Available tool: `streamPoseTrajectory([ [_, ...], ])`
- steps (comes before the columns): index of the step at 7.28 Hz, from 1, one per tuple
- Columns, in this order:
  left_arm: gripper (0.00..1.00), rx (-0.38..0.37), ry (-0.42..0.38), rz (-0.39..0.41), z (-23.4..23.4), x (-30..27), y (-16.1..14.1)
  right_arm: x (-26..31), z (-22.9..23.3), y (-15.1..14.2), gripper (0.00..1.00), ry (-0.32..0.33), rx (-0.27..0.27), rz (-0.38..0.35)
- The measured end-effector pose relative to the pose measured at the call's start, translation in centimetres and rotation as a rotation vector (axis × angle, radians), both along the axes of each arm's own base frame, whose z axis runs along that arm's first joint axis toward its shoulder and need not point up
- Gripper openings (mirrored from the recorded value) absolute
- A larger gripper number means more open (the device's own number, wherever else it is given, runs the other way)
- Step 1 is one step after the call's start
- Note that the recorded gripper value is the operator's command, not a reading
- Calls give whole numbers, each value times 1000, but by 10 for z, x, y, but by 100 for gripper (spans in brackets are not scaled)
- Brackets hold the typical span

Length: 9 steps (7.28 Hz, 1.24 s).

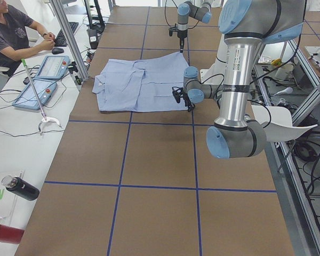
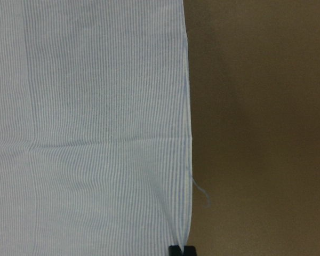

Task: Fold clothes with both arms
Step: 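Lower both grippers onto the hem corners nearest the robot and grasp them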

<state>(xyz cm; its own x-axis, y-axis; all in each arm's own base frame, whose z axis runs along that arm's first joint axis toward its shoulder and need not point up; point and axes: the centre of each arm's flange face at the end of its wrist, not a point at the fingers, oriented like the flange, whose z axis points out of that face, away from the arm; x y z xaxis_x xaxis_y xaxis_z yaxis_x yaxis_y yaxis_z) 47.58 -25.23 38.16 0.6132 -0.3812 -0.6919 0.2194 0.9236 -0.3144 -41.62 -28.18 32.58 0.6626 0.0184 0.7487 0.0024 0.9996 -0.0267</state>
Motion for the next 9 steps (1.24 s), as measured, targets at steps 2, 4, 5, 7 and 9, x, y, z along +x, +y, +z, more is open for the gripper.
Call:
streamPoseTrajectory([
  [2, 6, -3, -12, 15, -10, -3, 9, 1, 1, 0, 0, 2, -1, 1],
  [4, 0, -6, -17, 24, -17, -4, 15, 1, 3, 0, 0, 5, -2, 1],
  [5, 0, -10, -20, 23, -17, -5, 16, 1, 3, 0, 0, 7, -3, 1],
  [7, 0, -15, -25, 21, -15, -4, 16, 1, 4, 0, 0, 7, -3, 1],
  [9, 0, -17, -23, 21, -16, -5, 16, 5, 1, -2, 0, 0, -4, 2],
])
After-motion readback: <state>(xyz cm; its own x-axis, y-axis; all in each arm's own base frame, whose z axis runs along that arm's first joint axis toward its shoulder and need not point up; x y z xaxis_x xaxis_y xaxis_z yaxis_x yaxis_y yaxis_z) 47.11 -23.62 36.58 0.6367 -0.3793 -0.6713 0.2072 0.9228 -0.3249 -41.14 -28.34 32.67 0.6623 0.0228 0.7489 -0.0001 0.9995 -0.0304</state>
